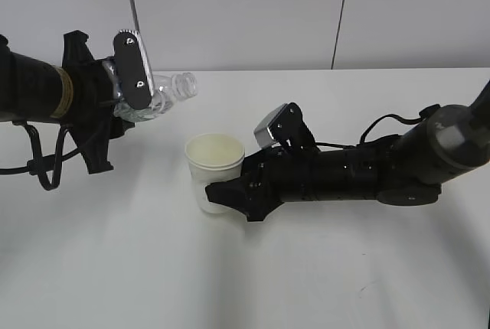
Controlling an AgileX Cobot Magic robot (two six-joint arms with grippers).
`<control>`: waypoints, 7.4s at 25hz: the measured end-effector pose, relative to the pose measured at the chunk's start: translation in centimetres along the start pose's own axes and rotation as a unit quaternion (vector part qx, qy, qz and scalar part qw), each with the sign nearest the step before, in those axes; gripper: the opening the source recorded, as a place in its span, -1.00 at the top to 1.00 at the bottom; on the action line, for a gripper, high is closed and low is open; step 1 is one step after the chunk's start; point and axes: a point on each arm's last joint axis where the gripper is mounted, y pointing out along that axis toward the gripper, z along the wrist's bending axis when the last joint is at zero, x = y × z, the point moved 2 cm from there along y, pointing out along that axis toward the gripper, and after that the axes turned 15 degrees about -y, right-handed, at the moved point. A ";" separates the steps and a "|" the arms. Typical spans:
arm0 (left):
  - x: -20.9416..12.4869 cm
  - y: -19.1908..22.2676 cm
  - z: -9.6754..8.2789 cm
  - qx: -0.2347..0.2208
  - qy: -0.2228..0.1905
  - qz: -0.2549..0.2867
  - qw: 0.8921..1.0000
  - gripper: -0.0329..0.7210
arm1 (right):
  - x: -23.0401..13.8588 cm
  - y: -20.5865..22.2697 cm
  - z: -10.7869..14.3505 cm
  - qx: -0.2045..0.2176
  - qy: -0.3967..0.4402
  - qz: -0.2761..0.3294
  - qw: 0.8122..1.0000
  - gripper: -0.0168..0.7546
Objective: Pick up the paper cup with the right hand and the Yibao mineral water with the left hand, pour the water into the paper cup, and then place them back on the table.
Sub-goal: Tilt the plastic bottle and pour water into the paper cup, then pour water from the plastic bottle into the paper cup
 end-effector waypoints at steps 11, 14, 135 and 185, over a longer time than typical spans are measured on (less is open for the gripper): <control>-0.1 0.0 0.3 0.013 0.057 0.010 0.998 0.06 | 0.0 0.0 0.0 0.000 0.000 0.000 1.000 -0.31; 0.0 -0.1 0.2 0.021 0.081 0.018 0.996 0.06 | 0.0 0.0 0.0 0.000 0.000 0.001 1.000 -0.31; 0.2 -0.3 1.2 0.073 0.221 0.045 0.972 0.07 | -0.3 0.0 0.1 0.004 -0.007 0.013 1.000 -0.31; 1.8 -0.6 -0.4 0.071 -0.101 0.009 0.992 0.08 | -0.2 0.0 -0.2 -0.011 0.007 0.009 1.000 -0.30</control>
